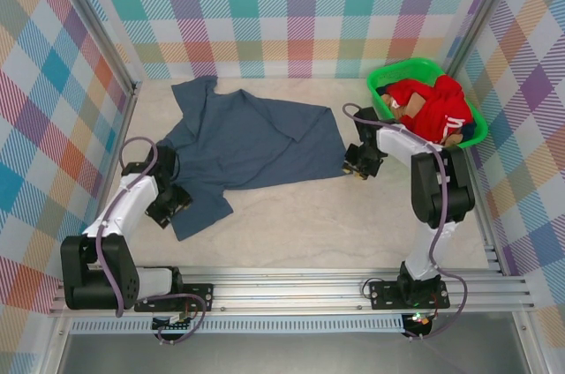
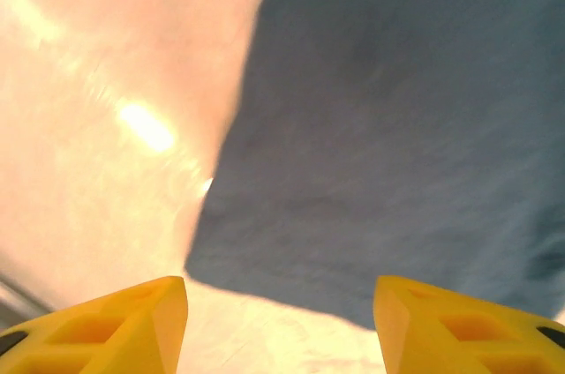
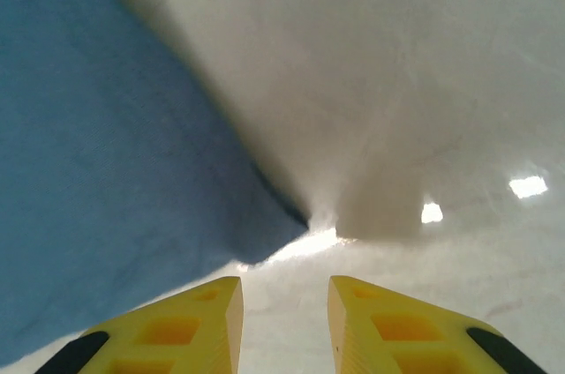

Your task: Fold and stack the t-shirts

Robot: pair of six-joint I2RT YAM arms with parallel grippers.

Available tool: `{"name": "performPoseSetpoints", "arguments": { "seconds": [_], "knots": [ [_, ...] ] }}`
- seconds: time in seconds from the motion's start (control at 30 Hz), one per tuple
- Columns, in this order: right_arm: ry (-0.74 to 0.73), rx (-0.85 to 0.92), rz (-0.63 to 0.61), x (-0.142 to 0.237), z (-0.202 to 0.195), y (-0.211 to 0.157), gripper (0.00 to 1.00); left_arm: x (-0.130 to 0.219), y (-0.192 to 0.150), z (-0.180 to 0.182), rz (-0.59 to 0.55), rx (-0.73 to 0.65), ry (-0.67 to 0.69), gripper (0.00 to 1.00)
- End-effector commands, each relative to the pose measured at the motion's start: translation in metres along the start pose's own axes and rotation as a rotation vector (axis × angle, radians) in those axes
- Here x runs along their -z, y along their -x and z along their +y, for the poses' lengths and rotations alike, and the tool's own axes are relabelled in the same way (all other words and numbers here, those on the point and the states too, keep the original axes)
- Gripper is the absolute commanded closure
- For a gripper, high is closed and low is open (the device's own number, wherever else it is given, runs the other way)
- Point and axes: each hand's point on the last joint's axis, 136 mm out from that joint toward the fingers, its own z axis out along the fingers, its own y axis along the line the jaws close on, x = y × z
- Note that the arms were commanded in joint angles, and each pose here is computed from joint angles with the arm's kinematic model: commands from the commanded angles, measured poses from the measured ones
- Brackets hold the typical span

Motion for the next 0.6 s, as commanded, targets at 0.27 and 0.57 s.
{"name": "performPoseSetpoints", "arguments": {
  "seconds": [0.27,0.57],
  "knots": [
    [0.003,0.027,0.012,-0.02,0.008,0.02,0.75,-0.001,-0.028,0.014,0.077,0.008,-0.008,0.42],
    [-0.011,0.007,-0.011,-0.019,0.005,0.023,0.98,0.0,-0.032,0.015,0.083,0.003,-0.018,0.42]
  ]
}}
